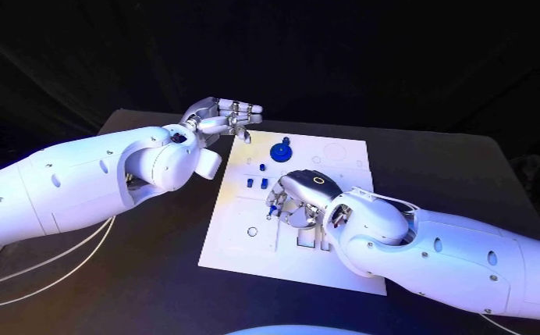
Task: Assemble the parts on the task board
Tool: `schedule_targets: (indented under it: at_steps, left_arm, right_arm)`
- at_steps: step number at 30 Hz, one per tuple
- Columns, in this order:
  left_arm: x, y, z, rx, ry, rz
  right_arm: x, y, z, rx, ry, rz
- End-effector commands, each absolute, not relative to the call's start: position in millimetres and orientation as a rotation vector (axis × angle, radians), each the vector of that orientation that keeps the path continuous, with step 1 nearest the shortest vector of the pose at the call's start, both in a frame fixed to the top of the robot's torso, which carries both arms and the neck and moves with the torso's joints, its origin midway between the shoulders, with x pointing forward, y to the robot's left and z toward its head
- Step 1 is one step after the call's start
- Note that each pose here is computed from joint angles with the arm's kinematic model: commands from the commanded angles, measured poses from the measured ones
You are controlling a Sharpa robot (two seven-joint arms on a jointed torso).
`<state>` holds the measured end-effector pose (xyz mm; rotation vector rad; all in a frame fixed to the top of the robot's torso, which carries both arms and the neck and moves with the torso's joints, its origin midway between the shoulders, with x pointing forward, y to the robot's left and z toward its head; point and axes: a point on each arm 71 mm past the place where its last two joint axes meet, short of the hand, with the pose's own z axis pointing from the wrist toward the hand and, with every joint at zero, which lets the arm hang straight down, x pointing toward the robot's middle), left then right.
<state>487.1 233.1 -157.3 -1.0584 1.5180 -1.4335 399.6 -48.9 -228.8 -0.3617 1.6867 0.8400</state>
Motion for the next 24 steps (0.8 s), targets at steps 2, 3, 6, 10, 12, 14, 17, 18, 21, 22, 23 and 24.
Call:
schedule_targets:
  at_steps: [2, 3, 6, 10, 12, 14, 17, 18, 21, 22, 23, 24]
  left_arm:
    - [486.4, 229.4, -156.7, -1.054, 1.529, -1.456]
    - [486.4, 229.1, -156.7, -1.054, 1.53, -1.457]
    - [486.2, 228.0, -156.8, -1.052, 1.534, -1.461]
    - [486.2, 227.8, -156.8, -1.052, 1.535, -1.462]
    - [486.3, 227.8, -156.9, -1.052, 1.535, -1.462]
    - [486.3, 227.7, -157.0, -1.052, 1.537, -1.462]
    - [486.1, 227.4, -157.2, -1.052, 1.542, -1.464]
    - [486.0, 227.4, -157.2, -1.052, 1.543, -1.464]
    - [486.0, 227.3, -157.3, -1.053, 1.545, -1.464]
    - [486.1, 227.3, -157.4, -1.053, 1.546, -1.464]
    - [486.0, 227.3, -157.4, -1.053, 1.546, -1.464]
    - [486.0, 227.2, -157.4, -1.053, 1.547, -1.464]
  right_arm:
    - [398.6, -46.2, -234.1, -0.384, 1.707, 0.847]
    - [398.5, -46.0, -235.5, -0.383, 1.71, 0.847]
    - [398.2, -45.6, -238.0, -0.382, 1.715, 0.846]
    - [397.9, -44.7, -239.6, -0.383, 1.72, 0.846]
    - [398.0, -44.6, -240.1, -0.383, 1.722, 0.844]
    - [398.2, -44.8, -240.5, -0.385, 1.722, 0.839]
    - [398.3, -44.4, -240.7, -0.389, 1.721, 0.831]
    - [398.3, -44.2, -240.9, -0.39, 1.721, 0.828]
    - [398.9, -44.0, -241.4, -0.393, 1.72, 0.817]
    - [399.2, -44.0, -241.6, -0.393, 1.719, 0.814]
    - [399.3, -44.1, -241.8, -0.394, 1.719, 0.812]
    - [399.5, -44.1, -241.9, -0.394, 1.718, 0.809]
